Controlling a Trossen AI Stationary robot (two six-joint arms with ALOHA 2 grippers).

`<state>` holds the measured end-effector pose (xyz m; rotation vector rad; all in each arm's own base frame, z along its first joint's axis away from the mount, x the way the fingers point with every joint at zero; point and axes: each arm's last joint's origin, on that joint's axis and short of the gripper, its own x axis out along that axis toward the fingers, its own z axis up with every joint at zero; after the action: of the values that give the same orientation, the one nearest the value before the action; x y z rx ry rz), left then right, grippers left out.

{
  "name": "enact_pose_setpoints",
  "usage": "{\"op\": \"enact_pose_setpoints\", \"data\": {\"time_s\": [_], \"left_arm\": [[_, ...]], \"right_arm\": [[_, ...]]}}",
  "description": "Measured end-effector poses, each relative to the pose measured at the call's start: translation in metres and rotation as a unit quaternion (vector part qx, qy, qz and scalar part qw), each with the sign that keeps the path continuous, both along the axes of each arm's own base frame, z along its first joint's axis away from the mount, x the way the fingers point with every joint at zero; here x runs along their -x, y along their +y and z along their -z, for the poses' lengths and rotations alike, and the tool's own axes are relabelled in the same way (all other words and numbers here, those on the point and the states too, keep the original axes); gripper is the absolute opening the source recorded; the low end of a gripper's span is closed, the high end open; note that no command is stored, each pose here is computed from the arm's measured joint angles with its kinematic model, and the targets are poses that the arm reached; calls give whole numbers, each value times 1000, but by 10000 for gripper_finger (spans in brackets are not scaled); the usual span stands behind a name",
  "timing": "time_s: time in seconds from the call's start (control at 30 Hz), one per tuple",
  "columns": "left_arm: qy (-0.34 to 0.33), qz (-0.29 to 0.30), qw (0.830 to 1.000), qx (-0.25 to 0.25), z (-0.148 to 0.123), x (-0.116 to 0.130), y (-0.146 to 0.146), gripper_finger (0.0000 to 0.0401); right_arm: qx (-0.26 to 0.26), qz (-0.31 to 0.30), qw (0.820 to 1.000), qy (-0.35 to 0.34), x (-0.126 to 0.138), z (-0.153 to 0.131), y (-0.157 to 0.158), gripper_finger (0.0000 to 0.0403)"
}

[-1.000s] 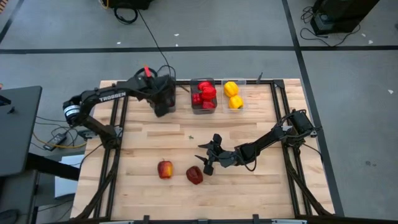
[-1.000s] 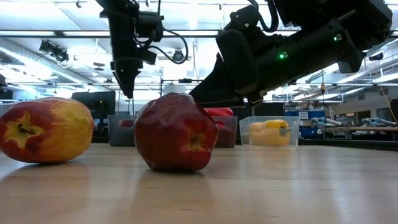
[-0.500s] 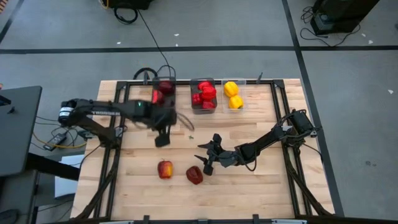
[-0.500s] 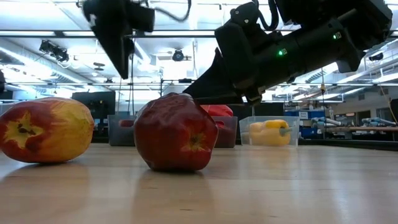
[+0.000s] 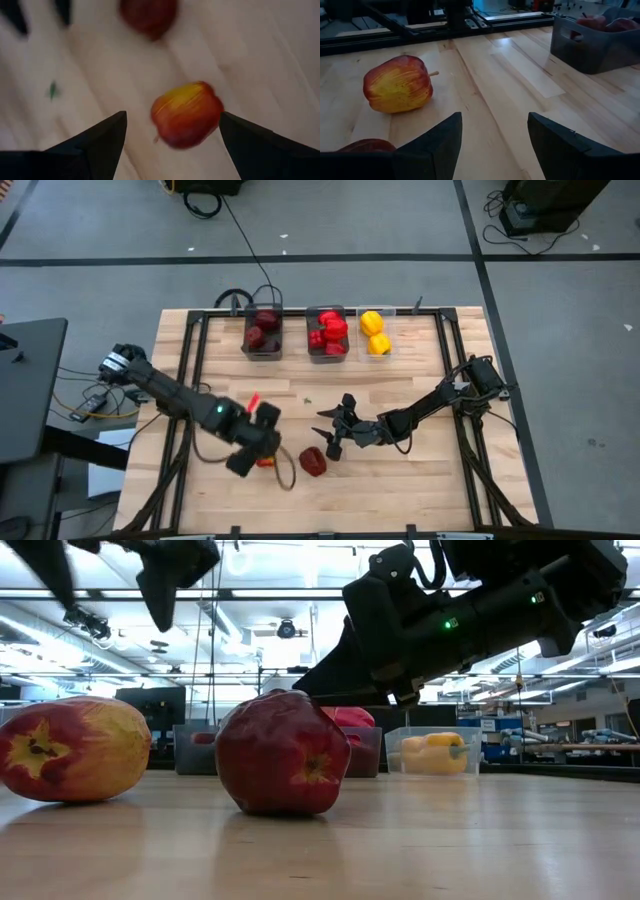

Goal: Sort produce into baskets
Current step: Put the dark red apple into the left black bin

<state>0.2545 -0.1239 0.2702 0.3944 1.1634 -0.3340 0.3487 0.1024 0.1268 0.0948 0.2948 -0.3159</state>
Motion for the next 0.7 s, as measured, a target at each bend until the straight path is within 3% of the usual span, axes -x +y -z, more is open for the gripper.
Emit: {"op": "enact_pose_setpoints", "data": {"time_s": [0.13, 0.33, 0.7], "left_arm": [[7, 95, 994, -45, 16, -2, -22, 321], [63, 177, 977, -105, 53, -11, -39, 321], [132, 261, 928, -230, 77, -13, -32, 322]], "right_arm": [[1, 0, 1000, 0, 0, 0, 0, 236], [4, -1, 1000, 2, 0, 0, 0, 236], [8, -2, 1000, 11, 1, 2, 0, 236]]}}
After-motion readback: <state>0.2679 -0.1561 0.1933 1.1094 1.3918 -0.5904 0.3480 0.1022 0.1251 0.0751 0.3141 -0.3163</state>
